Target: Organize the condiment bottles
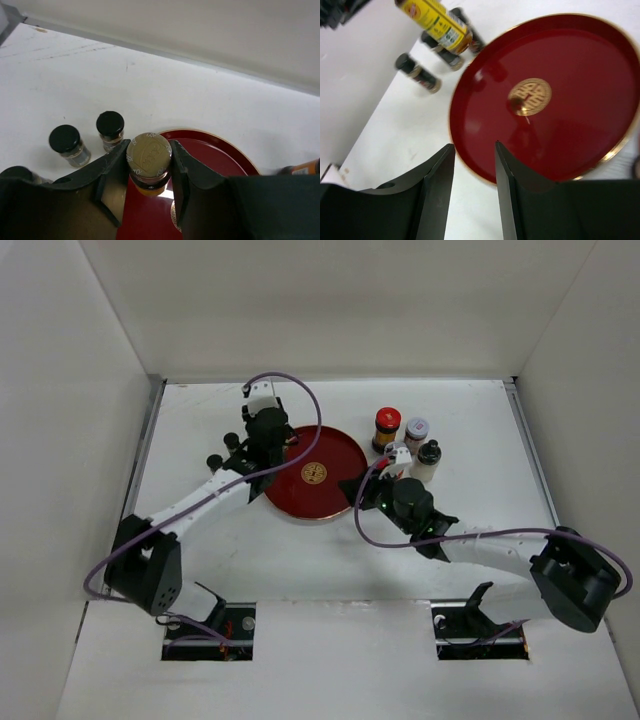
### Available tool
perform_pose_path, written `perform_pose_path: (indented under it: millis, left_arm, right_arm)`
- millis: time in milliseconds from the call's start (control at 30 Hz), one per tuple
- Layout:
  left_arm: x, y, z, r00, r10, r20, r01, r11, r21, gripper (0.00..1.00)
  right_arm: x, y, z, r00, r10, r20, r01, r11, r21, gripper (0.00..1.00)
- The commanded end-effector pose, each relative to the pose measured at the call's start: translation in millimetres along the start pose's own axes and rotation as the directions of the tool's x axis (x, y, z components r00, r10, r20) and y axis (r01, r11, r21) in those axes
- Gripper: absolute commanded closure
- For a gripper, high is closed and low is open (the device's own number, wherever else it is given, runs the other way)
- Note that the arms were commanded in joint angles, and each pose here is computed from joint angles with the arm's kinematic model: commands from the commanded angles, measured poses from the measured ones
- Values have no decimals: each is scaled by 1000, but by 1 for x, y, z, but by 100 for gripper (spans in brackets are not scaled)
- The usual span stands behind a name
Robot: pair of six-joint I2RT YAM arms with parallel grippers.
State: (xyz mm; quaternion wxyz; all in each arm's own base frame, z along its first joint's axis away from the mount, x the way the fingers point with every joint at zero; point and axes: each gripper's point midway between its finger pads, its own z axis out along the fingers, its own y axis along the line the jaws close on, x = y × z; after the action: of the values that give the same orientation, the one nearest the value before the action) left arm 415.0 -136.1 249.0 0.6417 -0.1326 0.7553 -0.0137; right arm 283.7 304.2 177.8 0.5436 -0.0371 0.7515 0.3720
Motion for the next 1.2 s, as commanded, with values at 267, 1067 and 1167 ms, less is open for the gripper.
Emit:
perform_pose_path:
  millis: [267, 1067, 1167]
  left_arm:
    - [-10, -59, 63, 996, -64, 66, 57, 993, 103, 82]
    - [9, -60, 67, 999, -17, 43, 13, 994, 107, 25]
    - [-8, -52, 55, 996, -50, 68, 42, 994, 105, 24]
  right_arm:
    - [-19, -11, 0, 995, 78, 63, -80, 997, 19, 55]
    - [-21, -10, -2, 995, 73, 69, -74, 997, 11, 54]
    - [-23, -9, -2, 995, 68, 74, -68, 998, 10, 54]
